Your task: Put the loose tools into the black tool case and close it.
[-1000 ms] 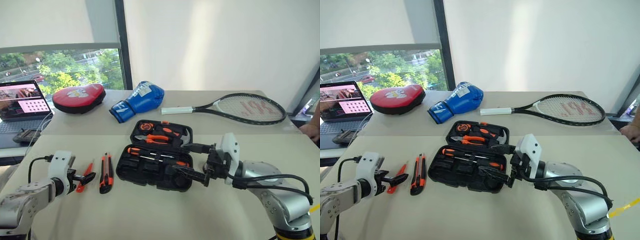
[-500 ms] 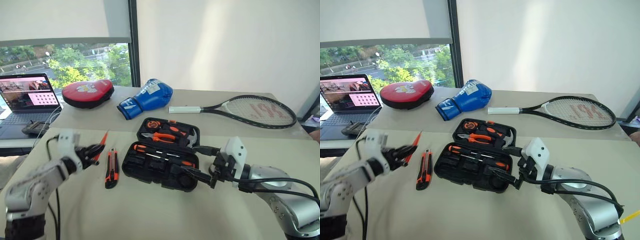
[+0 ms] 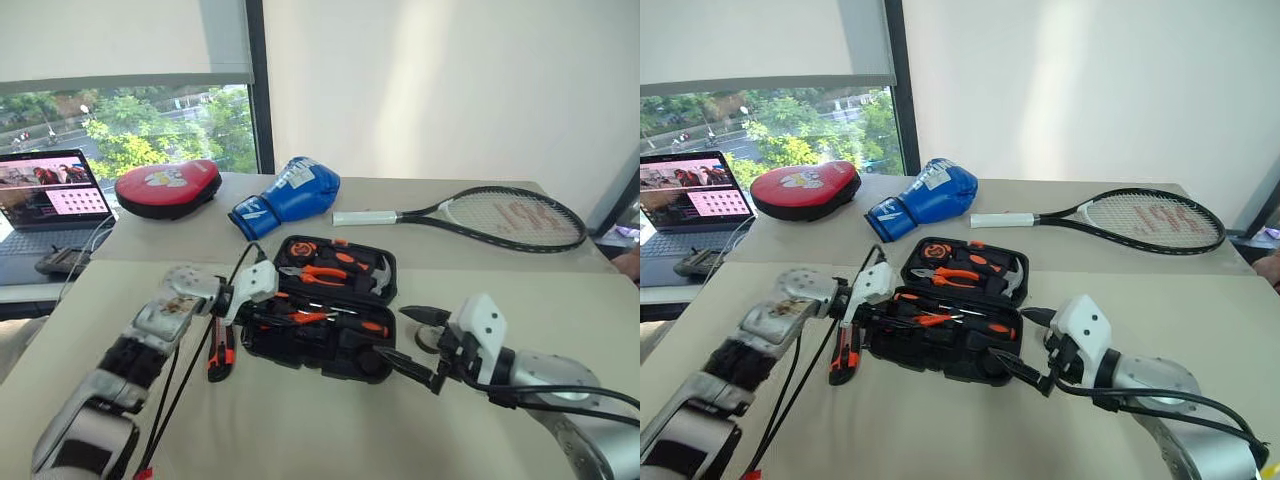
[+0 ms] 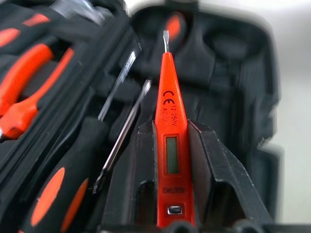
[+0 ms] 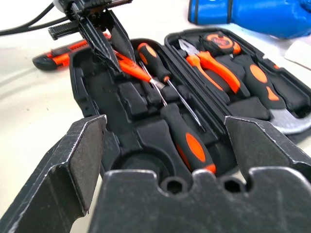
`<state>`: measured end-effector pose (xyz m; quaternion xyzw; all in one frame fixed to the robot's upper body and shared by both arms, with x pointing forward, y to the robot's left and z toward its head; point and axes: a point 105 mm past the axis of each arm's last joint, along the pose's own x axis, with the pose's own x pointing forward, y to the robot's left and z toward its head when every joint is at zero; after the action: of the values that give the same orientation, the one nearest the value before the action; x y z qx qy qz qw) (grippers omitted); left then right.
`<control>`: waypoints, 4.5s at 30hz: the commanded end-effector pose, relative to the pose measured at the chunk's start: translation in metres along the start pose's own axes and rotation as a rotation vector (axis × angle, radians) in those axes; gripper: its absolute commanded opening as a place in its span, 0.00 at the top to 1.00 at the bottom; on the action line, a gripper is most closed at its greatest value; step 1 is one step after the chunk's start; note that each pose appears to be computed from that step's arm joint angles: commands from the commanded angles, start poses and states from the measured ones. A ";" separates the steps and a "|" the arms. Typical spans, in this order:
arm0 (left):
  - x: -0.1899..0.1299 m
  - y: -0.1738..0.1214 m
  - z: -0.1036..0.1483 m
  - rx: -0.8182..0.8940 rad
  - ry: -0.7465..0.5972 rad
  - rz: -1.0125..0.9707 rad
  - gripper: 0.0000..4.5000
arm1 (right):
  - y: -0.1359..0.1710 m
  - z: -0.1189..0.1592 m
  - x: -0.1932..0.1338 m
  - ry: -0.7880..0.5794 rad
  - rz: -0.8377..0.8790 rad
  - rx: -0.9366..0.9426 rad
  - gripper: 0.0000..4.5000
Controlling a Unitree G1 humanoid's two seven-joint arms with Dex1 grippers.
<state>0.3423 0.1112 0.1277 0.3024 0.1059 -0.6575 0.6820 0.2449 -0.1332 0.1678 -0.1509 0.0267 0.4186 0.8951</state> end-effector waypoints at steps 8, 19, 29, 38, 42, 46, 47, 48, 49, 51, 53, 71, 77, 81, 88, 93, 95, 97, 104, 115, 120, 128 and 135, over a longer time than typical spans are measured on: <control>0.009 0.015 -0.007 0.183 0.088 -0.086 0.90 | 0.000 0.004 -0.019 0.016 -0.078 -0.059 0.00; -0.003 0.002 -0.011 0.157 0.057 -0.122 0.90 | -0.005 0.002 -0.016 0.027 -0.079 -0.067 0.00; -0.004 -0.002 -0.002 0.150 0.016 -0.125 0.90 | -0.011 -0.003 -0.019 0.049 -0.086 -0.080 0.00; -0.011 -0.004 0.006 0.126 -0.028 -0.122 0.90 | -0.001 0.002 -0.018 0.018 -0.042 -0.055 0.00; -0.015 -0.005 0.008 0.094 -0.048 -0.124 0.90 | 0.010 0.008 -0.019 -0.006 0.029 -0.039 0.00; -0.015 -0.011 0.001 0.087 -0.035 -0.130 0.90 | 0.013 0.012 -0.019 -0.018 0.063 -0.037 0.00; -0.015 -0.012 -0.002 0.084 -0.030 -0.133 0.90 | 0.015 0.013 -0.020 -0.022 0.072 -0.038 0.00; -0.014 -0.014 -0.005 0.075 -0.027 -0.137 0.90 | 0.017 0.015 -0.020 -0.027 0.092 -0.036 0.00; -0.014 -0.016 -0.006 0.069 -0.027 -0.138 0.90 | 0.019 0.017 -0.020 -0.030 0.105 -0.034 0.00; -0.014 -0.018 -0.008 0.058 -0.024 -0.141 0.90 | 0.022 0.020 -0.020 -0.037 0.124 -0.032 0.00; -0.014 -0.019 -0.012 0.052 -0.014 -0.140 0.90 | 0.024 0.024 -0.020 -0.051 0.137 -0.025 0.00; -0.004 -0.010 -0.022 0.074 0.020 -0.126 0.90 | 0.027 0.020 -0.025 -0.037 0.163 -0.017 0.00; -0.009 -0.003 -0.008 0.062 -0.056 -0.101 0.45 | 0.026 0.017 -0.028 -0.030 0.148 -0.024 0.00; -0.019 -0.006 0.001 0.042 -0.105 -0.108 0.32 | 0.025 0.016 -0.028 -0.029 0.140 -0.024 0.00; -0.038 0.010 0.019 -0.087 -0.238 0.056 0.32 | 0.024 0.017 -0.023 -0.034 0.141 -0.029 0.00; -0.048 0.022 0.025 -0.126 -0.274 0.172 0.32 | 0.022 0.019 -0.021 -0.036 0.148 -0.034 0.00; -0.047 0.021 0.025 -0.148 -0.268 0.178 0.44 | 0.021 0.020 -0.020 -0.037 0.149 -0.037 0.00; -0.041 0.020 0.026 -0.154 -0.254 0.197 0.55 | 0.021 0.020 -0.019 -0.039 0.150 -0.039 0.00; -0.016 0.009 0.014 -0.299 -0.249 0.449 0.98 | 0.020 0.020 -0.018 -0.039 0.127 -0.038 0.00; 0.006 -0.045 -0.018 -0.234 -0.123 0.427 0.98 | 0.024 0.011 -0.010 -0.032 0.125 -0.012 0.00; 0.006 -0.052 -0.031 -0.313 -0.123 0.411 0.98 | 0.025 0.009 -0.009 -0.029 0.132 -0.014 0.00; -0.019 -0.026 0.005 -0.511 -0.463 0.503 0.98 | 0.028 0.006 -0.010 -0.026 0.128 -0.009 0.00; -0.020 -0.008 0.004 -0.531 -0.364 0.552 0.98 | 0.028 0.006 -0.008 -0.029 0.126 -0.010 0.00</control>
<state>0.3303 0.1289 0.1424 -0.0073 0.0551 -0.4446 0.8940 0.2197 -0.1242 0.1595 -0.1382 0.0459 0.4723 0.8693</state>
